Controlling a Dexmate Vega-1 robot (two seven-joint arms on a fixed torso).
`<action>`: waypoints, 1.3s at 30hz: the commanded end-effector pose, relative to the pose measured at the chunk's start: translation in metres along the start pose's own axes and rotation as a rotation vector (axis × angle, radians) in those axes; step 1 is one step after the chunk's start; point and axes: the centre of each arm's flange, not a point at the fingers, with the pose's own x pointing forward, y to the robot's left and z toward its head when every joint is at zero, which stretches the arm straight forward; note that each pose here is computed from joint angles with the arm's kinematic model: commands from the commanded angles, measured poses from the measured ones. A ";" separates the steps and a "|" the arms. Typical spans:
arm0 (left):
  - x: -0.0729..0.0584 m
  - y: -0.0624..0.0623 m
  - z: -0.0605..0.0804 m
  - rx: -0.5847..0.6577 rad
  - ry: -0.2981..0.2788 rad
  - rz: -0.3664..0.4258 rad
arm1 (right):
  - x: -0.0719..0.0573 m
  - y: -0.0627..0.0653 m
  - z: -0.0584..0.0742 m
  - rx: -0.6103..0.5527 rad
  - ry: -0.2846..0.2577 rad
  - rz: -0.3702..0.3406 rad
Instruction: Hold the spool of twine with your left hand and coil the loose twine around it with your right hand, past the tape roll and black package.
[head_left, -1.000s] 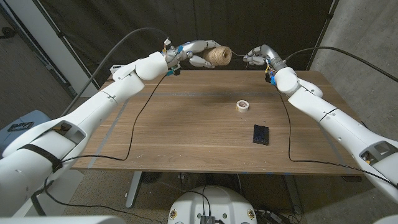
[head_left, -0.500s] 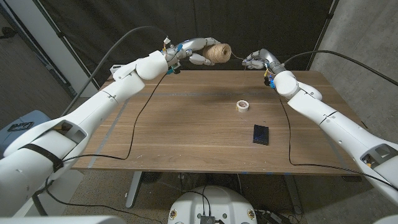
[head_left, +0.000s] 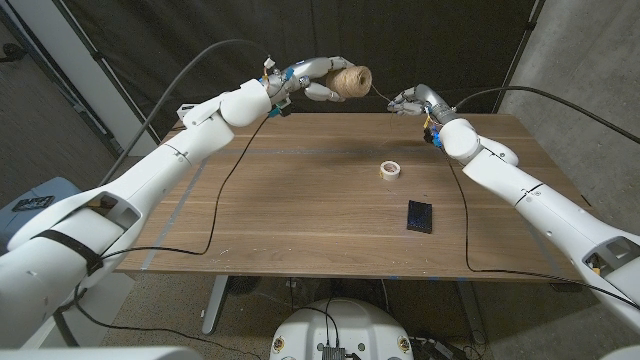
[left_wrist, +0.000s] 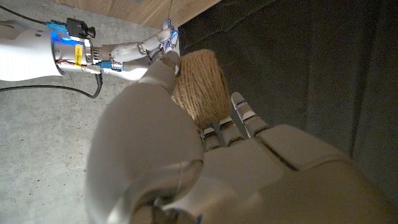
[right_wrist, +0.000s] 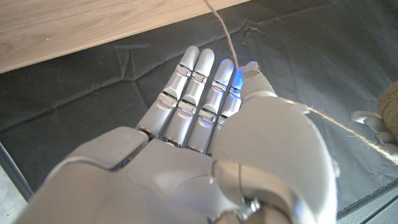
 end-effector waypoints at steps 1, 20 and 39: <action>0.002 -0.001 -0.002 0.005 0.014 0.003 | -0.006 0.008 -0.001 0.012 0.005 0.019; 0.003 -0.003 -0.008 0.019 0.042 0.023 | -0.020 0.019 0.007 0.036 -0.001 0.039; 0.009 -0.002 -0.014 0.008 0.060 0.045 | -0.031 0.033 0.020 0.074 -0.035 0.075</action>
